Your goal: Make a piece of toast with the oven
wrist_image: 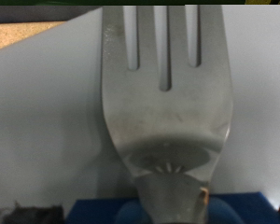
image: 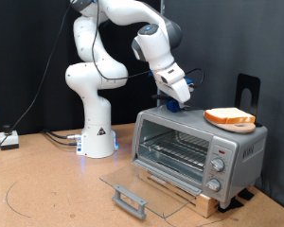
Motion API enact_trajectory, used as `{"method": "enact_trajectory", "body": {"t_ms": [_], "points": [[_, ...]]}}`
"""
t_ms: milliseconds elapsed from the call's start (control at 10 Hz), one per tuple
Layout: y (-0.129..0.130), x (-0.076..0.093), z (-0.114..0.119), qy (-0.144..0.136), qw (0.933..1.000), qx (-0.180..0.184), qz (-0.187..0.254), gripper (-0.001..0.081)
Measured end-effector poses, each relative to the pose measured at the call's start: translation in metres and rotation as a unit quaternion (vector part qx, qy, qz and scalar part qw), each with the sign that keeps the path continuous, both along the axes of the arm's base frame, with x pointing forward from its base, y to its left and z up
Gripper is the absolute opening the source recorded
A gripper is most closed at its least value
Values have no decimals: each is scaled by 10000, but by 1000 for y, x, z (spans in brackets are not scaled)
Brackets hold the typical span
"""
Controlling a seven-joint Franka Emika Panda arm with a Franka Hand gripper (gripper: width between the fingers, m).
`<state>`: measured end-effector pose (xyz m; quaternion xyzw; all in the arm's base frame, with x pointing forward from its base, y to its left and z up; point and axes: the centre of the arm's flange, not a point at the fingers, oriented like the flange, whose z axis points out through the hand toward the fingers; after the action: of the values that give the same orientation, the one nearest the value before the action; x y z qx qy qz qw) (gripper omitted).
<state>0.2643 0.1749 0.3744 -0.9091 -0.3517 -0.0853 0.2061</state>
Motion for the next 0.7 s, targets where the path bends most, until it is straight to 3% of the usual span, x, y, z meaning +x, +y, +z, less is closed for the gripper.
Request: {"method": "enact_trajectory", "body": {"t_ms": [400, 500, 600, 700], "points": [[0, 0, 0, 6, 10000, -15, -23, 488], [0, 0, -1, 15, 10000, -22, -50, 643], [-1, 1, -1, 15, 10000, -26, -60, 643], [-1, 1, 0, 12, 10000, -25, -65, 773]]}}
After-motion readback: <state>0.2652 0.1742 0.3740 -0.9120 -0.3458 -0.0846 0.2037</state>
